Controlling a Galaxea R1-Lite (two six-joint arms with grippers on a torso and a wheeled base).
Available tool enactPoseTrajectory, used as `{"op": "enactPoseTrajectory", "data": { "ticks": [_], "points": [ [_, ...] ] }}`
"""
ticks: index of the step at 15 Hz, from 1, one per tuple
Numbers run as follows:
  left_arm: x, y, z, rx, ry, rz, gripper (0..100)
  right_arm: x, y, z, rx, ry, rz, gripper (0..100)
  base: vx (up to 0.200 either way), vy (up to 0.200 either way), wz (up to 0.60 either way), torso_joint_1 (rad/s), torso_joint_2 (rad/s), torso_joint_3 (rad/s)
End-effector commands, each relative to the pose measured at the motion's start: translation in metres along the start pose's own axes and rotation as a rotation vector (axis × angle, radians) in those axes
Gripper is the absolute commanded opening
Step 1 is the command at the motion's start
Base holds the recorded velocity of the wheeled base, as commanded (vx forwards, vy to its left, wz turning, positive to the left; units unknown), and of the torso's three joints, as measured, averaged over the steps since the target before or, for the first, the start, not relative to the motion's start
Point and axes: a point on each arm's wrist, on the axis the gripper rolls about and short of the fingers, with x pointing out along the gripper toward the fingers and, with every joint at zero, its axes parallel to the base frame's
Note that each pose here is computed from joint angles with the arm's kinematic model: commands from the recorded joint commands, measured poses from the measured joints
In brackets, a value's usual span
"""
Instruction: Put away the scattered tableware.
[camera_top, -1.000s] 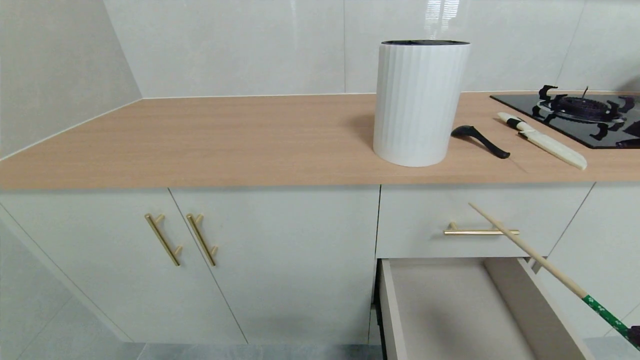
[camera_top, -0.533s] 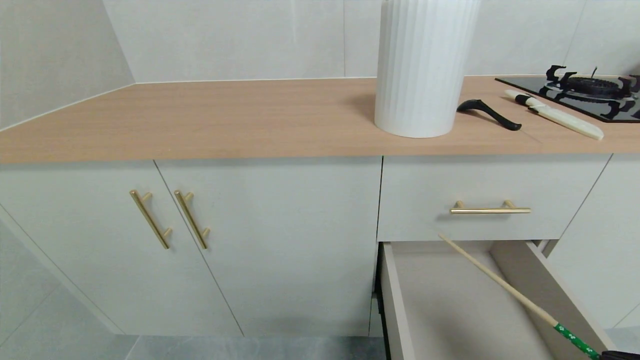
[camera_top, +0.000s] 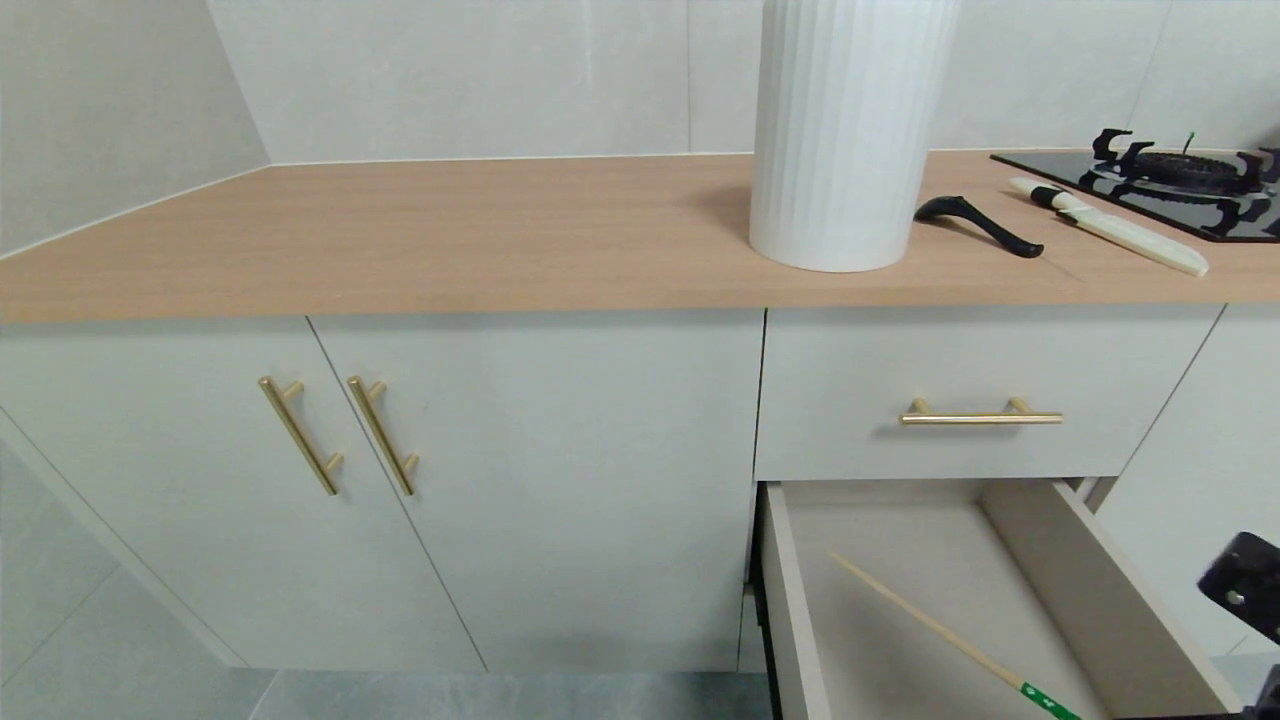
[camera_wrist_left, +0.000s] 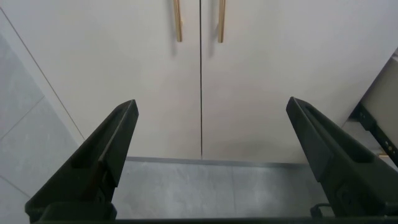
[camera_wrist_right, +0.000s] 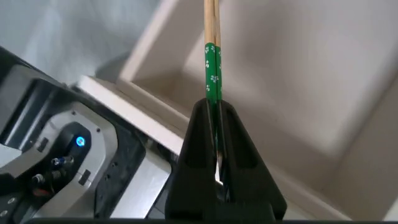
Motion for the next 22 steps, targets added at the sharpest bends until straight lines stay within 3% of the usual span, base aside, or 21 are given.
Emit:
{"op": "enactPoseTrajectory", "data": {
  "ticks": [1,6,10,14,22],
  "points": [
    [0.000,0.000,0.000,-0.001,0.001,0.001,100,0.052,-0.003,0.028,0.102,0.180,-0.049,0,0.000,0.000,0.00,0.000,0.00,0.000],
    [0.000,0.000,0.000,-0.001,0.001,0.001,100,0.113,-0.008,0.054,0.156,0.195,-0.166,0,0.000,0.000,0.00,0.000,0.00,0.000],
    [0.000,0.000,0.000,0.001,0.001,0.001,100,0.153,-0.023,0.059,0.254,0.159,-0.266,0,0.000,0.000,0.00,0.000,0.00,0.000],
    [0.000,0.000,0.000,0.001,0.001,0.001,100,0.187,-0.031,0.051,0.306,0.152,-0.364,0,0.000,0.000,0.00,0.000,0.00,0.000],
    [0.000,0.000,0.000,0.001,0.001,0.001,100,0.225,-0.038,0.024,0.300,0.156,-0.373,0,0.000,0.000,0.00,0.000,0.00,0.000]
  ]
}}
